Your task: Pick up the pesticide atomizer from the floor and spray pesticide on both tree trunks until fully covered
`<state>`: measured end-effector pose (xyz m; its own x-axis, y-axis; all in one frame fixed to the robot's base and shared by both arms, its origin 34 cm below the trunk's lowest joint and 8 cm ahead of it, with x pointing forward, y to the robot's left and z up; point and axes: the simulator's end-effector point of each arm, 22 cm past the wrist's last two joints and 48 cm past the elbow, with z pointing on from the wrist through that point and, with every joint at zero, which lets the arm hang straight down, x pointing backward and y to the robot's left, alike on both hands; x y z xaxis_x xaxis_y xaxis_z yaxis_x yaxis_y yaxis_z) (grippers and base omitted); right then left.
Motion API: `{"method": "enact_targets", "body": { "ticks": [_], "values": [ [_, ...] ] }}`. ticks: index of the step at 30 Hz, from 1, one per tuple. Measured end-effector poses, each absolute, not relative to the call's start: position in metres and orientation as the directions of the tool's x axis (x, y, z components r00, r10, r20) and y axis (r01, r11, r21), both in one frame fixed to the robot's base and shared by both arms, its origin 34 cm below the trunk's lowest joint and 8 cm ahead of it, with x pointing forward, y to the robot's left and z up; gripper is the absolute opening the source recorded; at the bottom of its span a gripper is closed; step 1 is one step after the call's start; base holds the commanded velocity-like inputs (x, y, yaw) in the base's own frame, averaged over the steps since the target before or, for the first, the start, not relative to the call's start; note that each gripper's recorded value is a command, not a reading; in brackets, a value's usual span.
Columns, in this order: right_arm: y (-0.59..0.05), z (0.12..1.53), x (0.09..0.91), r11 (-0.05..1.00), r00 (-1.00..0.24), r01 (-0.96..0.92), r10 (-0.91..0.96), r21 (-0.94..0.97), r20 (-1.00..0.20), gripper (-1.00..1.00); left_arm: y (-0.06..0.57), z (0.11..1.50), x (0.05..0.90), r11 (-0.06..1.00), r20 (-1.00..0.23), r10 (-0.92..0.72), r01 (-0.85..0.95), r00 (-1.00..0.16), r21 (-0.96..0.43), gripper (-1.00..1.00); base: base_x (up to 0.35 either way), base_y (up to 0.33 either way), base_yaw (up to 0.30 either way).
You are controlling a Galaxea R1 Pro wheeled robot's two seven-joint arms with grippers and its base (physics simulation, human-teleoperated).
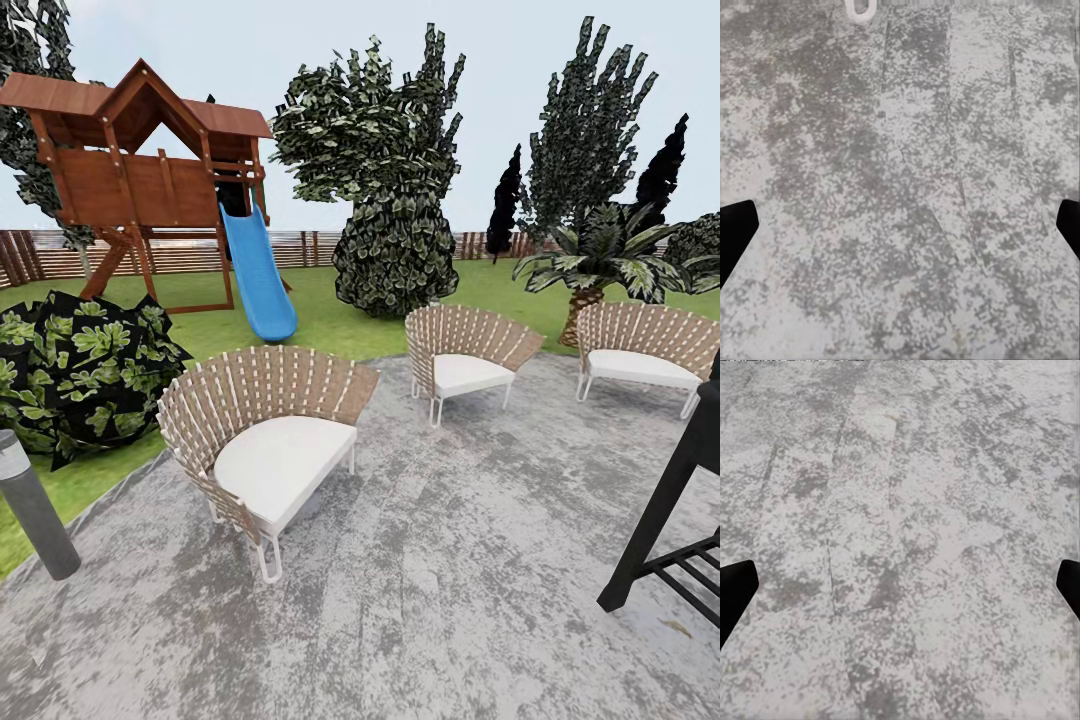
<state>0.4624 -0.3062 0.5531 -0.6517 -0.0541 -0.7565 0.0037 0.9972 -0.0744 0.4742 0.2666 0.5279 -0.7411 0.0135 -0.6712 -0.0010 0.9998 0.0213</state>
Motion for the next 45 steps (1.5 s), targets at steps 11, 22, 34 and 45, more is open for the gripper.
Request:
{"method": "enact_targets", "body": {
  "ticks": [11,22,34,45],
  "values": [
    [-0.307,0.540,0.446,0.997,-0.685,0.004,-0.051,-0.075,-0.727,1.00,0.271,0.525,0.469,1.000,-0.669,0.015,-0.005,-0.743,0.028,1.00,-0.293,0.011,-0.188],
    [-0.309,0.534,0.438,0.997,-0.700,0.008,-0.048,-0.076,-0.713,1.00,0.271,0.525,0.469,1.000,-0.669,0.012,-0.008,-0.744,0.027,1.00,-0.335,0.115,-0.277],
    [-0.309,0.536,0.440,0.997,-0.696,0.010,-0.049,-0.077,-0.716,1.00,0.271,0.525,0.469,1.000,-0.670,0.013,-0.007,-0.742,0.028,1.00,-0.149,0.027,-0.278],
    [-0.310,0.538,0.442,0.997,-0.692,0.010,-0.049,-0.077,-0.720,1.00,0.271,0.525,0.469,1.000,-0.670,0.013,-0.007,-0.742,0.028,1.00,-0.002,0.000,-0.283]
  ]
}}
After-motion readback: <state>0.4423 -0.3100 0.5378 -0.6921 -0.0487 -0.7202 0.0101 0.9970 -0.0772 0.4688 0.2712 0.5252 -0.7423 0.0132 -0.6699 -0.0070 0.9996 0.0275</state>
